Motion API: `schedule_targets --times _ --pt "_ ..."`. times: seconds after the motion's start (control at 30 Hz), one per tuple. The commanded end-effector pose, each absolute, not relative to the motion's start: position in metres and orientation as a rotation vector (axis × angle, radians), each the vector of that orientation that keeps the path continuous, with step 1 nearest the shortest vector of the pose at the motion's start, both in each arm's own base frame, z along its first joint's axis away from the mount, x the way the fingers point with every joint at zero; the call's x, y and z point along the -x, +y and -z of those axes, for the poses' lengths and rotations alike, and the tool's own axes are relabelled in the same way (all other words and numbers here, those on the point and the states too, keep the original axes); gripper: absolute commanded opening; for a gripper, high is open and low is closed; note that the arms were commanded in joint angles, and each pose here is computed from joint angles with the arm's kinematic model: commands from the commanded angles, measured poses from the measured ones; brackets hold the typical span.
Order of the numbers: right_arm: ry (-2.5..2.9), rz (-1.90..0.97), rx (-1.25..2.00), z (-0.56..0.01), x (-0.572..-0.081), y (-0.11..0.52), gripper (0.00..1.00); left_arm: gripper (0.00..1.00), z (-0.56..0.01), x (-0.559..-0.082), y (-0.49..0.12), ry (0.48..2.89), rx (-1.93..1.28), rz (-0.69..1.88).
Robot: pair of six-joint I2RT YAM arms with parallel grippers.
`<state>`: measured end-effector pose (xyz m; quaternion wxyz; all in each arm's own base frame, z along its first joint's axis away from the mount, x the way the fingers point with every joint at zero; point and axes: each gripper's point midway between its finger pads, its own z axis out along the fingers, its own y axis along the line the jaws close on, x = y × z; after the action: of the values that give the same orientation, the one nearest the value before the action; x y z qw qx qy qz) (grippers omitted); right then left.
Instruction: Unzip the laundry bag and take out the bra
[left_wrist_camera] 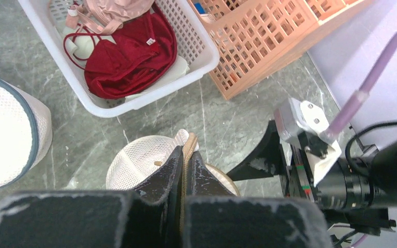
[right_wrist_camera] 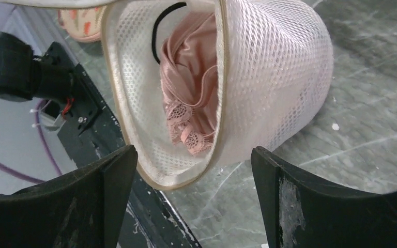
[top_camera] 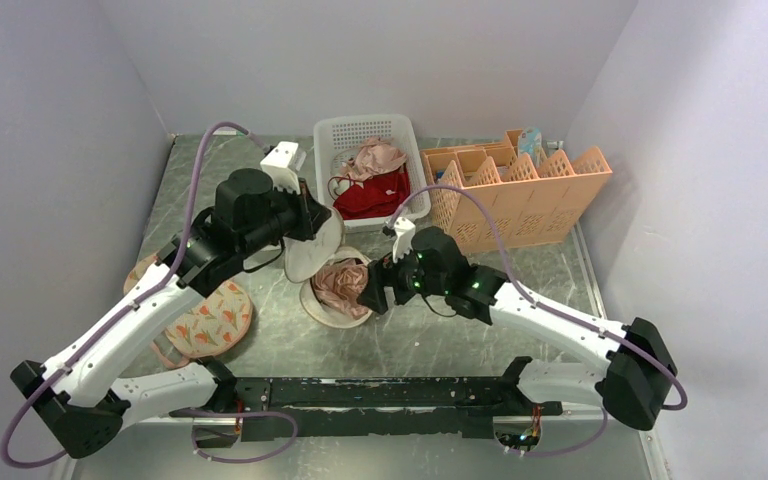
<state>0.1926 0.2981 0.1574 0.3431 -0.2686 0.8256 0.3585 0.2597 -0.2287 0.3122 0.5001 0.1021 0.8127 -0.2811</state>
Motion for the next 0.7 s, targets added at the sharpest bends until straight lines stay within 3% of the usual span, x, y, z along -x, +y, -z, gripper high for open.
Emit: schedule_targets --times 0.0,0.07,0.13,0.3,0.5,0.67 --pt "2.185 -0.744 0.533 -0.146 -0.205 0.279 0.81 0.07 -0.329 -0.272 -0.225 1.962 -0.178 0.644" --pt "2.234 -0.637 0.462 -0.127 -0.212 0.266 0.74 0.07 -0.331 -0.278 -0.223 1.974 -0.144 0.617" --pt "2.249 -0.574 0.439 -0.114 -0.216 0.258 0.50 0.07 -0.336 -0.282 -0.220 1.972 -0.111 0.599" --pt "2.152 -0.576 0.452 -0.117 -0.219 0.250 0.03 0.07 -0.340 -0.288 -0.211 1.964 -0.089 0.546" --pt "2.134 -0.463 0.536 -0.118 -0.239 0.231 0.00 0.07 -0.324 -0.286 -0.207 2.038 -0.108 0.661" --pt "2.092 -0.561 0.601 -0.123 -0.241 0.234 0.00 0.07 -0.306 -0.277 -0.187 2.123 -0.057 0.856"
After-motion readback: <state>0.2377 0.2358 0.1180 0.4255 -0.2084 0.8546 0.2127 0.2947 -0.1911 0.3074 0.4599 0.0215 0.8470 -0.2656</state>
